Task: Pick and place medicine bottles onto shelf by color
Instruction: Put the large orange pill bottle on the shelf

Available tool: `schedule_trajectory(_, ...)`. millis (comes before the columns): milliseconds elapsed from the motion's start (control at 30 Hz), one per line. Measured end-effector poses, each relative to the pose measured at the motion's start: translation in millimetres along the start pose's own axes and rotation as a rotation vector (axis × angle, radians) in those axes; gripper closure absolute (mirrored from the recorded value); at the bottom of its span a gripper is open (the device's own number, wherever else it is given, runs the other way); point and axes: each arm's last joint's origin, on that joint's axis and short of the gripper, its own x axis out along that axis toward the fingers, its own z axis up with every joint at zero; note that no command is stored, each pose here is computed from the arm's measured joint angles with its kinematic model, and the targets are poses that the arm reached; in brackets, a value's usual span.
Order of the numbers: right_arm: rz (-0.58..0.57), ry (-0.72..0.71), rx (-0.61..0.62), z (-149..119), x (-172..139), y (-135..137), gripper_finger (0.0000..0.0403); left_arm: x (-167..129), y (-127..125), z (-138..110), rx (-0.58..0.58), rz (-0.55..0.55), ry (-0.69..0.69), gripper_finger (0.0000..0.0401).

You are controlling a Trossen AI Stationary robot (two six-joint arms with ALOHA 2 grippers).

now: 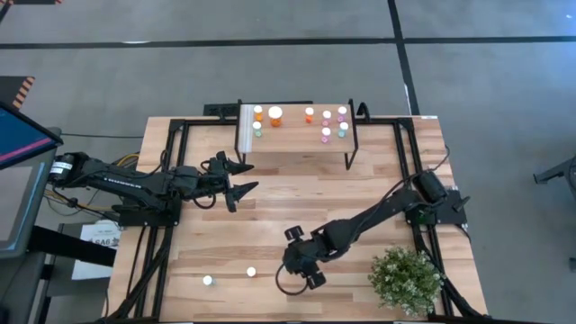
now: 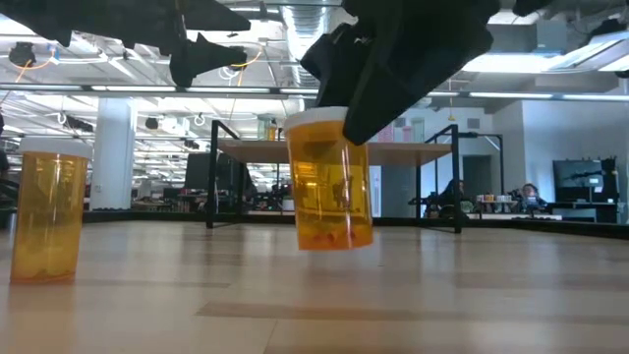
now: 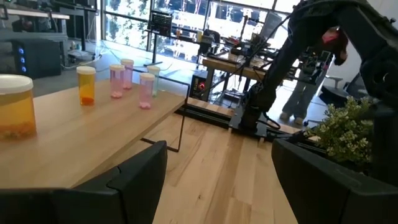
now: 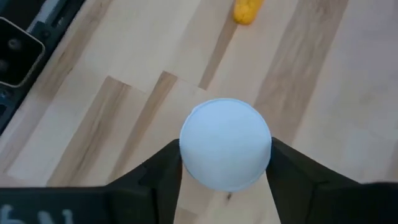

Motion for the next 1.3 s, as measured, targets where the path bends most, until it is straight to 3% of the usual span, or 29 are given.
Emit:
schedule_trajectory(200,-0.033,-0.009,0.003,7.9,-37.3,-24.7,0.0193,0.0,0.0,0.1,0.0,0.0,-0.001,0.0124)
schedule_trajectory(400,-0.131,-0.094,0.06,4.9,-102.1,-75.1,0.019,-0.1,0.0,0.2,0.0,-0.002,-0.002,0.0124)
schedule_trajectory(633,-0.349,-0.253,0.158,-18.6,-190.1,-153.5,0.0188,-0.1,-0.2,0.6,-0.002,-0.004,-0.008,0.0124)
schedule_trajectory(767,-0.494,-0.319,0.248,-39.7,-223.5,-198.4,0.0188,-0.1,-0.2,0.7,-0.002,-0.004,-0.008,0.0124)
schedule_trajectory(867,-0.555,-0.329,0.317,-58.6,-237.5,-227.2,0.0185,-0.1,-0.2,0.9,-0.001,-0.005,-0.01,0.0124)
schedule_trajectory(1033,-0.542,-0.304,0.408,-87.8,-242.3,-261.2,0.0187,-0.1,-0.3,1.0,0.011,-0.005,-0.011,0.0124)
schedule_trajectory(1300,-0.509,-0.245,0.45,-101.2,-232.0,-275.9,0.0185,-0.1,-0.3,1.1,0.013,-0.006,-0.012,0.0124)
